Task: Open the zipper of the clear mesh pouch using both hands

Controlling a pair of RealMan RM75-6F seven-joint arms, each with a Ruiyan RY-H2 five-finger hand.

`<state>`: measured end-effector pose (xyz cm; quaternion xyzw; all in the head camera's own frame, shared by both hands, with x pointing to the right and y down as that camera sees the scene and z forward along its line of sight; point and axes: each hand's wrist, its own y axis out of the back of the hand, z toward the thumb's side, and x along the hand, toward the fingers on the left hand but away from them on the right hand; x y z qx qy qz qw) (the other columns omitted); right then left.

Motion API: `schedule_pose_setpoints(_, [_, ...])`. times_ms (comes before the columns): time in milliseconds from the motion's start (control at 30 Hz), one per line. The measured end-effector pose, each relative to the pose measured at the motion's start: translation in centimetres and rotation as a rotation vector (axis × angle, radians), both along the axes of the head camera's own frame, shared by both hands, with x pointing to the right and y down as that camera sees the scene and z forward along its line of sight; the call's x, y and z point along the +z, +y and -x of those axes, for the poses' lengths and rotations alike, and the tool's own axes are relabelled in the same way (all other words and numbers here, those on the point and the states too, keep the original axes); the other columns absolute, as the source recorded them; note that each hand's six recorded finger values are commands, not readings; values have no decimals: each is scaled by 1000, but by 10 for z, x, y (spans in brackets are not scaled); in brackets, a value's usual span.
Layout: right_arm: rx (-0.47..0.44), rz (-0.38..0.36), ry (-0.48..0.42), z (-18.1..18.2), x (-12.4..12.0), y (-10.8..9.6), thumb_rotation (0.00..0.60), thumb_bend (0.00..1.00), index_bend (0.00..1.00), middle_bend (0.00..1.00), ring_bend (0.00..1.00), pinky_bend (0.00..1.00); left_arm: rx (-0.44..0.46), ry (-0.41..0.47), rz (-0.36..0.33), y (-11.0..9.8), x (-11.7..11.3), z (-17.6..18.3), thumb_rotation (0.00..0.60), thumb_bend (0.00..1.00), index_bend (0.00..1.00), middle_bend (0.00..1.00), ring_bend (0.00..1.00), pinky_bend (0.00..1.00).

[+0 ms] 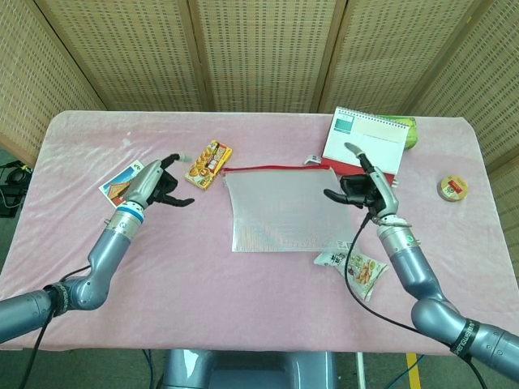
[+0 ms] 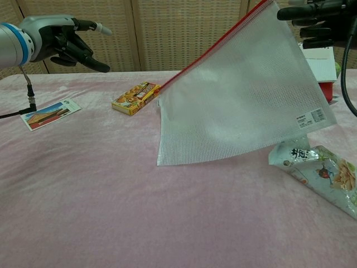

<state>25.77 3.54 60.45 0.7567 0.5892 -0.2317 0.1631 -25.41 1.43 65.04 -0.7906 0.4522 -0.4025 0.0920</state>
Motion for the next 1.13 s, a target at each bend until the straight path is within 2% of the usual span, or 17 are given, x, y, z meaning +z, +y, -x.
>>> schedule_pose_setpoints(167, [-129,-106,230,-15,-6,2,600,0,0,913,954,1000,-7,-43,-79,-5,-20,23,600,0,0,966,962,1000])
schedule_pose_setpoints(267, [-216,-203,392,-28,-13,4,600,0,0,907,947,1000,-2,-90,-136,-5,-32,39,600,0,0,951,954,1000])
schedule_pose_setpoints(367, [-307,-336,599,-47,-22,7,600,0,4,829,880,996,1,-158,-212,-1,-45,60,600,0,0,872,864,967])
schedule_pose_setpoints(400, [-345,-394,682,-56,-26,9,600,0,12,753,815,951,2,-180,-239,0,-49,67,600,0,0,772,765,878])
schedule_pose_setpoints(467, [-405,-478,802,-68,-32,16,600,0,31,570,647,731,3,-238,-308,7,-59,84,600,0,0,506,489,586])
schedule_pose_setpoints(500, [-447,-530,882,-77,-36,23,600,0,37,438,507,522,5,-266,-337,11,-64,92,600,0,0,316,286,358])
schedule_pose_setpoints(533, [-480,-562,940,-84,-38,30,600,0,36,298,345,312,6,-309,-369,19,-69,105,600,0,0,156,125,170])
schedule_pose_setpoints(600, [-550,-600,1060,-101,-41,51,600,0,20,94,103,72,5,-379,-397,36,-75,126,600,0,0,16,4,10])
schedule_pose_setpoints(633, [-573,-600,1102,-108,-41,60,600,0,8,25,25,12,8,-427,-397,49,-77,139,600,0,0,0,0,0])
schedule_pose_setpoints(667, [-590,-592,1141,-115,-40,69,600,0,2,4,3,0,11,-461,-385,61,-78,149,600,0,0,0,0,0])
schedule_pose_setpoints(800, [-640,-531,1279,-143,-42,107,600,0,0,0,0,0,14,-573,-336,101,-87,174,600,0,0,0,0,0])
schedule_pose_setpoints(933, [-636,-487,1317,-159,-49,138,600,0,0,0,0,0,-3,-669,-334,138,-104,195,600,0,0,0,0,0])
schedule_pose_setpoints(1133, [-603,-478,1322,-168,-61,166,600,0,0,0,0,0,-10,-739,-315,188,-122,215,600,0,0,0,0,0])
